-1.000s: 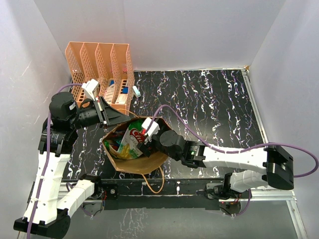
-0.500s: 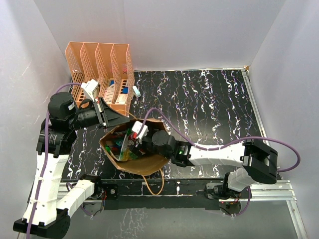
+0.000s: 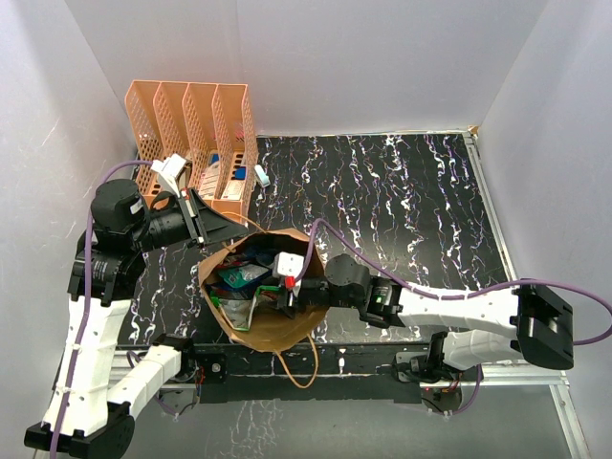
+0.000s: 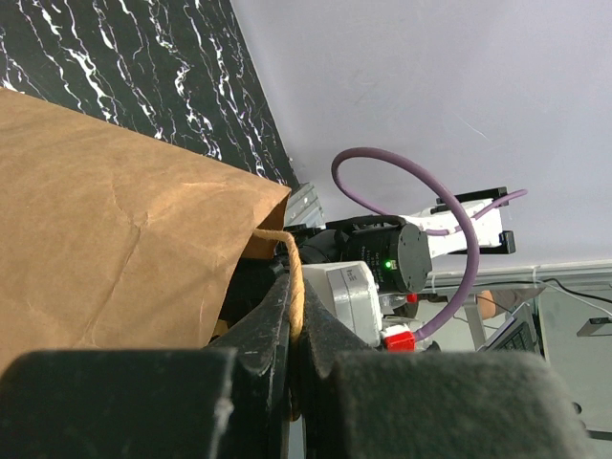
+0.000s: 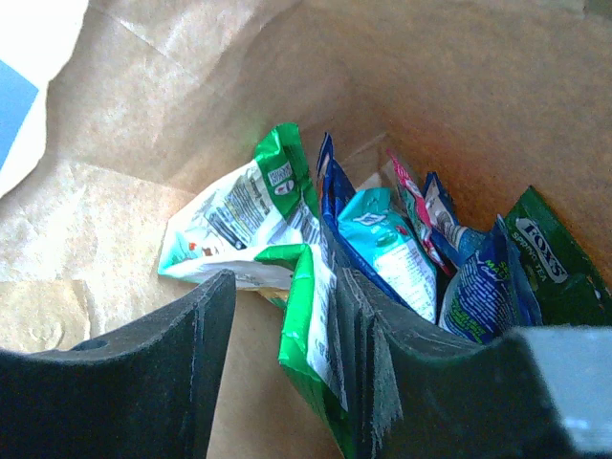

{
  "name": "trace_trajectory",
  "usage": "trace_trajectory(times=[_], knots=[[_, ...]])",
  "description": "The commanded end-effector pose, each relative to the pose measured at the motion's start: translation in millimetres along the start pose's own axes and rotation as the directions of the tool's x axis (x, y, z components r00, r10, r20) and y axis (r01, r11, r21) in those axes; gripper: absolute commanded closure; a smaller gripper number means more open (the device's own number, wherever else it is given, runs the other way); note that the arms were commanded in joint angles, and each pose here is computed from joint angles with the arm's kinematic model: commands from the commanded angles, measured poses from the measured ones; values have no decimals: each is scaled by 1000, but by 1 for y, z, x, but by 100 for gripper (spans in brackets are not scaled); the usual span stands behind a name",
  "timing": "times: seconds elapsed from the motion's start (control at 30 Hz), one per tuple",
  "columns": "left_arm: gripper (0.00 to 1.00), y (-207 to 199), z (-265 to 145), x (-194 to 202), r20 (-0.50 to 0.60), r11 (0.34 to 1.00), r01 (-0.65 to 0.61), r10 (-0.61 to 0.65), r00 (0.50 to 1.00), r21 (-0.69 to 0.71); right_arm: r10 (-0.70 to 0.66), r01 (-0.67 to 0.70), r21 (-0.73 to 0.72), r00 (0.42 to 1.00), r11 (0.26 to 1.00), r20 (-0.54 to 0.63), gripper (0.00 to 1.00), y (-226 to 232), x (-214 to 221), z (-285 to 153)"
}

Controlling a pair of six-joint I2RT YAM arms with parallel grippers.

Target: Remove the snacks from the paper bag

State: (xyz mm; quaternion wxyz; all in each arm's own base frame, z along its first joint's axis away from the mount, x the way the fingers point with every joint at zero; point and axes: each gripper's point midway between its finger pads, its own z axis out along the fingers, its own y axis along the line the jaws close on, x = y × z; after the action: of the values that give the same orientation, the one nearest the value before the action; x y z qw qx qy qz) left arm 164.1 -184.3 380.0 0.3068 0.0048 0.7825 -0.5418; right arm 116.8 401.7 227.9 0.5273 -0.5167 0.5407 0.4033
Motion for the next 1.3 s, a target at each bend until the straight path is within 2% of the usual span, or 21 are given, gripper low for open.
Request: trace_trajectory(times=[0.0, 0.07, 0.13, 0.23, 0.3, 0.4, 0.43, 0.67, 0.93, 1.27], knots=[[100, -7, -6, 1, 22, 1000, -21, 20, 1000, 9, -143, 142, -23, 988, 990, -58, 49, -5, 7, -5], [100, -5, -5, 2, 22, 1000, -12, 12, 1000, 5, -189, 187, -29, 978, 982, -92, 44, -9, 11, -5], [100, -2, -5, 2, 26, 1000, -7, 7, 1000, -4, -232, 228, -49, 966, 972, -111, 44, -9, 13, -6], [100, 1, -5, 3, 32, 1000, -7, 7, 999, -17, -269, 261, -74, 953, 962, -136, 52, -9, 14, -7], [100, 3, -5, 3, 34, 1000, -10, 11, 999, -29, -281, 271, -98, 952, 958, -118, 63, -6, 4, -7], [100, 7, -5, 4, 30, 999, -7, 9, 999, -42, -266, 254, -120, 959, 960, -94, 87, -3, -19, -2], [100, 8, -5, 4, 29, 999, -5, 6, 1000, -49, -256, 244, -134, 963, 961, -85, 92, -1, -28, 0], [100, 16, -5, 2, 52, 997, -7, 11, 999, -83, -150, 152, -79, 988, 985, 26, 93, -8, -103, 2], [100, 22, -3, 1, 64, 995, 1, 5, 998, -97, -19, 0, 155, 993, 988, 117, 93, -46, -163, -10], [100, 42, -8, -6, 126, 977, 18, 9, 992, -213, -130, 26, 328, 946, 944, 298, 93, -72, -250, -74]])
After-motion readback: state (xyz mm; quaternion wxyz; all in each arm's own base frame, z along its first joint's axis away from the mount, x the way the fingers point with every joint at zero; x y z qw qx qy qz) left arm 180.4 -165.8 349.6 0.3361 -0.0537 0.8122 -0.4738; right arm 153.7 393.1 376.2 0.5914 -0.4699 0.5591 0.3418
